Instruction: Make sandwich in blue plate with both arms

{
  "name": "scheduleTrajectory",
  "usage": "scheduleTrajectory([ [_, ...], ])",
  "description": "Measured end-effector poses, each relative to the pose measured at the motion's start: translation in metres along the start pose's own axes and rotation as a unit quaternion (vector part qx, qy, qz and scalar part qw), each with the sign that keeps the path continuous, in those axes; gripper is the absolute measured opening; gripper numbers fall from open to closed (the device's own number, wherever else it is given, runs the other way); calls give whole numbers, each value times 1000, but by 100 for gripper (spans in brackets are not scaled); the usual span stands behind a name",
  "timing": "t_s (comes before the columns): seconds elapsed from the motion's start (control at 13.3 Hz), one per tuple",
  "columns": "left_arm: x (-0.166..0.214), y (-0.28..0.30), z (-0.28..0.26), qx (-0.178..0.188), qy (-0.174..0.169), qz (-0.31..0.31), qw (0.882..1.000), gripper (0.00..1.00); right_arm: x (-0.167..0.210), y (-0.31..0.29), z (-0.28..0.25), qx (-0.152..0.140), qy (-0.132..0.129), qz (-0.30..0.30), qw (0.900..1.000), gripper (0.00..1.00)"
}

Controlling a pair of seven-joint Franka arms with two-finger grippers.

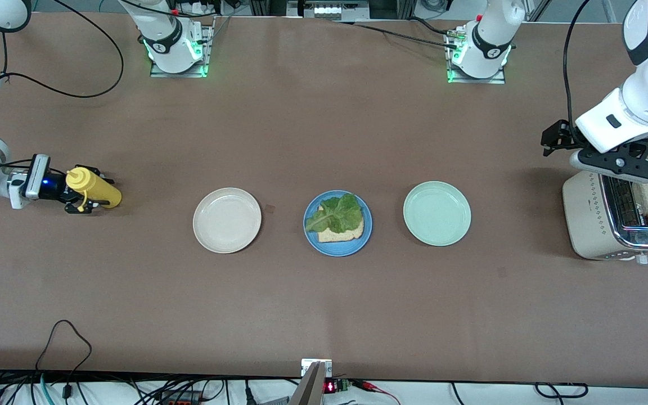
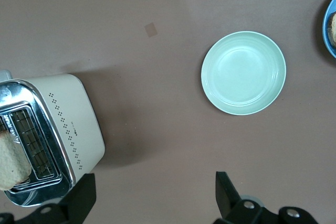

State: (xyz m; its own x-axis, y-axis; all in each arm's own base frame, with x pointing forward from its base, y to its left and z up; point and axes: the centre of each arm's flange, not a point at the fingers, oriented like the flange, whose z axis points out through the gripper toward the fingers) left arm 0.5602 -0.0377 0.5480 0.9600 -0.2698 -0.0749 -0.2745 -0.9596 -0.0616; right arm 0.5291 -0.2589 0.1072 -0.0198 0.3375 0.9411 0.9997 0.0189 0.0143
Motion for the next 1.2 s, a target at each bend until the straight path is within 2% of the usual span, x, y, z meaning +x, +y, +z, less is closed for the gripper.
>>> scheduleTrajectory([
  [0.22,0,0,0,0,0,0,1000,100,13,19,9,7,-21,-17,1000,56],
  [0.37,0,0,0,0,0,0,1000,100,45,46,22,20,-44,-44,998,56],
  [0.45,0,0,0,0,0,0,1000,100,70,62,27,24,-66,-54,996,56],
  [0.6,0,0,0,0,0,0,1000,100,140,94,38,37,-126,-62,989,56],
  [0.75,0,0,0,0,0,0,1000,100,223,121,64,50,-199,-67,976,54],
  [0.9,0,0,0,0,0,0,1000,100,294,135,111,53,-259,-59,963,52],
  [1.05,0,0,0,0,0,0,1000,100,339,138,171,56,-310,-20,949,52],
  [1.2,0,0,0,0,0,0,1000,100,370,135,230,52,-362,24,931,52],
])
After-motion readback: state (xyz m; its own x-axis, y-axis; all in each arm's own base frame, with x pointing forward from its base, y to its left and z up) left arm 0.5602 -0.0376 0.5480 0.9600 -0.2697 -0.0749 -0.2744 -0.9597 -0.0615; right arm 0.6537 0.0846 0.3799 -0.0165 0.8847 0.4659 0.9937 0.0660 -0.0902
